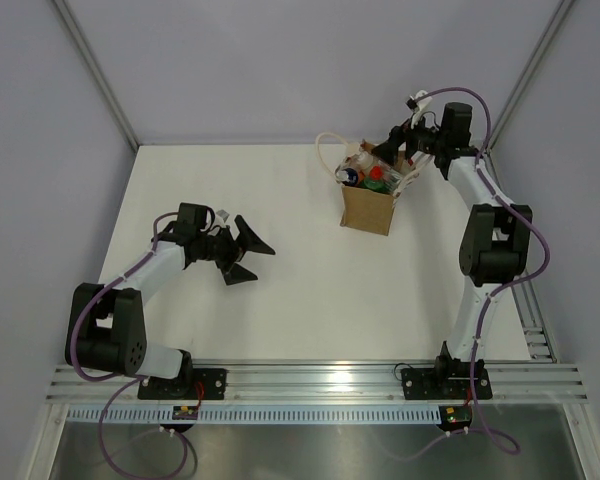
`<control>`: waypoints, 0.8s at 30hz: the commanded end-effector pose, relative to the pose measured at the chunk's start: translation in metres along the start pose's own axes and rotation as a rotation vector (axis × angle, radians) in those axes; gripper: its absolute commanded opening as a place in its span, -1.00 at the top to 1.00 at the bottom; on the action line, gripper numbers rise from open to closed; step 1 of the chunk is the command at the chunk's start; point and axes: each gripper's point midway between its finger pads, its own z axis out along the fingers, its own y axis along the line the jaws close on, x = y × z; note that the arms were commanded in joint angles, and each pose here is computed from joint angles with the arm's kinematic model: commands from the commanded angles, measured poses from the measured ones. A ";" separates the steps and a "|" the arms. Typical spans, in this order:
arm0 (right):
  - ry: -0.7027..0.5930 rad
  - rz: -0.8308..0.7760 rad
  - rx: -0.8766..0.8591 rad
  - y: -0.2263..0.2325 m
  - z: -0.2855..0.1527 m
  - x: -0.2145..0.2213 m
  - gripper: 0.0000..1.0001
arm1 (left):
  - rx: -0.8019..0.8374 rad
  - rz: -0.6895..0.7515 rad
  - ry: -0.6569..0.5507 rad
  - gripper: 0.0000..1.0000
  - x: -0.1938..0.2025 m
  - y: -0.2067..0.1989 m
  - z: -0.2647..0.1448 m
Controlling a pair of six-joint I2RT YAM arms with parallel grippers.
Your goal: Place the personal care products into the canvas bag
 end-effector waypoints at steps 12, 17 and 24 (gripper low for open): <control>-0.042 0.081 0.234 0.024 -0.095 -0.124 -0.99 | -0.049 0.361 -0.131 -0.98 -0.014 -0.012 -0.023; 0.003 0.374 0.567 0.002 -0.179 -0.101 -0.99 | -0.040 0.573 -0.376 -0.98 -0.033 -0.029 -0.049; 0.031 0.423 0.840 0.004 -0.280 -0.052 -0.99 | -0.075 0.706 -0.638 -0.98 -0.048 -0.037 -0.085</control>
